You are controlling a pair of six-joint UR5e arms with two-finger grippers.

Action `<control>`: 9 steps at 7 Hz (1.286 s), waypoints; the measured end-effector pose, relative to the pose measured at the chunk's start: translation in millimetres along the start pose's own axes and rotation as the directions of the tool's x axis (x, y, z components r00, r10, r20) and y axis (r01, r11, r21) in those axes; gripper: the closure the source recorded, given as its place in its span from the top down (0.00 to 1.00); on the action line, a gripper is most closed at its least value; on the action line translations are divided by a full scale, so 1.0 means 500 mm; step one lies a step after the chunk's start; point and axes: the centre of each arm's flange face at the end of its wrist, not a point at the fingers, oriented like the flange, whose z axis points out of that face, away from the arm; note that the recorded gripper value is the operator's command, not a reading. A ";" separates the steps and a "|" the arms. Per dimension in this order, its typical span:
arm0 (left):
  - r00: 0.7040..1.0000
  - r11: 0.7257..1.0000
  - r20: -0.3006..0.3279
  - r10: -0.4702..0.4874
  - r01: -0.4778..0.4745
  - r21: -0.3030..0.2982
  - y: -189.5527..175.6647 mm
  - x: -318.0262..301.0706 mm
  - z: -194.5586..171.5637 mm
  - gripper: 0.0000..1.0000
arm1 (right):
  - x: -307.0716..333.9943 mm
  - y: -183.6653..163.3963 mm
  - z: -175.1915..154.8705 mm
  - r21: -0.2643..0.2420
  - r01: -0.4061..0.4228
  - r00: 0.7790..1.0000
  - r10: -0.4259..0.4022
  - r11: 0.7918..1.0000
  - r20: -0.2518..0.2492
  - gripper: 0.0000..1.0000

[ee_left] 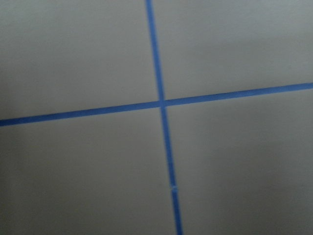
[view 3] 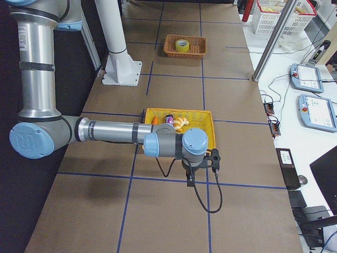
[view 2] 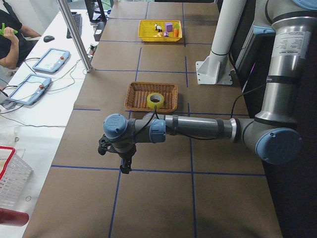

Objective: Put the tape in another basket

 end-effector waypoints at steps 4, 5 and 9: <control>0.998 0.998 -0.012 -0.060 0.060 -0.024 0.105 -0.072 0.049 1.00 | 0.001 0.002 0.000 0.000 0.001 1.000 -0.001 1.000 -0.001 1.00; 0.998 0.998 -0.014 -0.060 0.060 -0.022 0.107 -0.069 0.049 1.00 | 0.001 0.002 0.001 0.000 0.001 1.000 -0.001 1.000 -0.002 1.00; 0.999 0.999 -0.008 -0.050 0.050 -0.014 0.096 -0.061 0.041 1.00 | 0.001 0.001 0.001 0.000 0.004 1.000 -0.004 1.000 -0.002 1.00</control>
